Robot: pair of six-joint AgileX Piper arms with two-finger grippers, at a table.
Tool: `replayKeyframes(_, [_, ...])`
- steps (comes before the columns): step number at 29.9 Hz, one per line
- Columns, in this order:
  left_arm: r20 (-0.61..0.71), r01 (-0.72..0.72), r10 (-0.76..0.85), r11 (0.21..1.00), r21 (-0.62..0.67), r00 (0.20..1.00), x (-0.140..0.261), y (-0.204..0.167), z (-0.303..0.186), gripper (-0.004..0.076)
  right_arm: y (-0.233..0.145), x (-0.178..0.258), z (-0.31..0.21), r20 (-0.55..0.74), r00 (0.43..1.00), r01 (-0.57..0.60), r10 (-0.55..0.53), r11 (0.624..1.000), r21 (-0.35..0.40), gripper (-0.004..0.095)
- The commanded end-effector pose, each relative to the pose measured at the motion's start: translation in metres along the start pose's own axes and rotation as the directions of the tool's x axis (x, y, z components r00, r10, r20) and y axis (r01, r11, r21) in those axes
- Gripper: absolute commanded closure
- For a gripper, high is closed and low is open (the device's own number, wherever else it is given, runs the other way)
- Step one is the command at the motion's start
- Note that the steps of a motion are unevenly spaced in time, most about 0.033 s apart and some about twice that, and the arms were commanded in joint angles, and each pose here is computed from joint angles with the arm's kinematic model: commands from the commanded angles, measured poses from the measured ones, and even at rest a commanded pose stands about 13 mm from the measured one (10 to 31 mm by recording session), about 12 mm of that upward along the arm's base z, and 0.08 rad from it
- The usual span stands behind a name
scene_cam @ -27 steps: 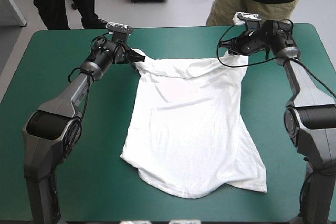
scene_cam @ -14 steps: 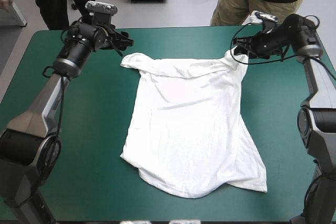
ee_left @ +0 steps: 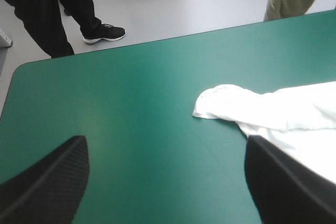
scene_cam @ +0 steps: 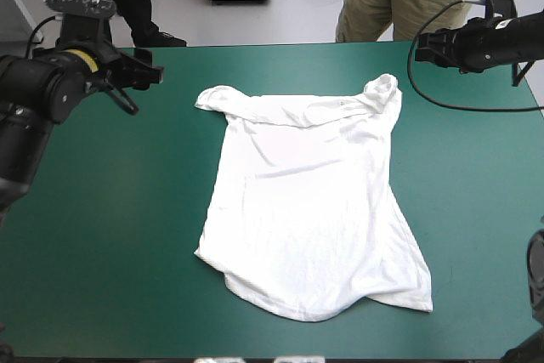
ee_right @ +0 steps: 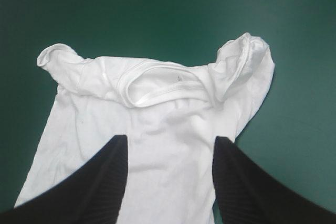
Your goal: Fold the cloth
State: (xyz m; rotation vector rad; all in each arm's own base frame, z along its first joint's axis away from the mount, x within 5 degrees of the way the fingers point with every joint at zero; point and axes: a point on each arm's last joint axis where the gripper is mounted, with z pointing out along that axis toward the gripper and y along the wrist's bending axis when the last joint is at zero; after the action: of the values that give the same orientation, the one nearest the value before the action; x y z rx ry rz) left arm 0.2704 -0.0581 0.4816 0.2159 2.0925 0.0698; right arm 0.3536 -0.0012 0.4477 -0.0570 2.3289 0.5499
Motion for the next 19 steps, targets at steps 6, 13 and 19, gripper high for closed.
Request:
replayKeyframes(6, [0.104,-0.028,0.022,0.998,0.058,0.994,0.042,-0.001,-0.074,0.0143,0.048,0.054,-0.075,0.067,0.994,0.085,-0.085,0.996,0.003,0.0446])
replayKeyframes(13, [-0.065,-0.019,0.027,0.993,0.117,0.998,0.070,-0.010,-0.077,0.0143,0.069,0.126,-0.078,-0.139,0.960,0.265,-0.242,0.947,0.182,0.0450])
replayKeyframes(19, [-0.243,0.081,-0.026,0.972,0.219,0.970,0.094,-0.026,-0.065,0.0143,0.071,0.157,-0.082,-0.164,0.967,0.226,-0.196,0.955,0.194,0.0450])
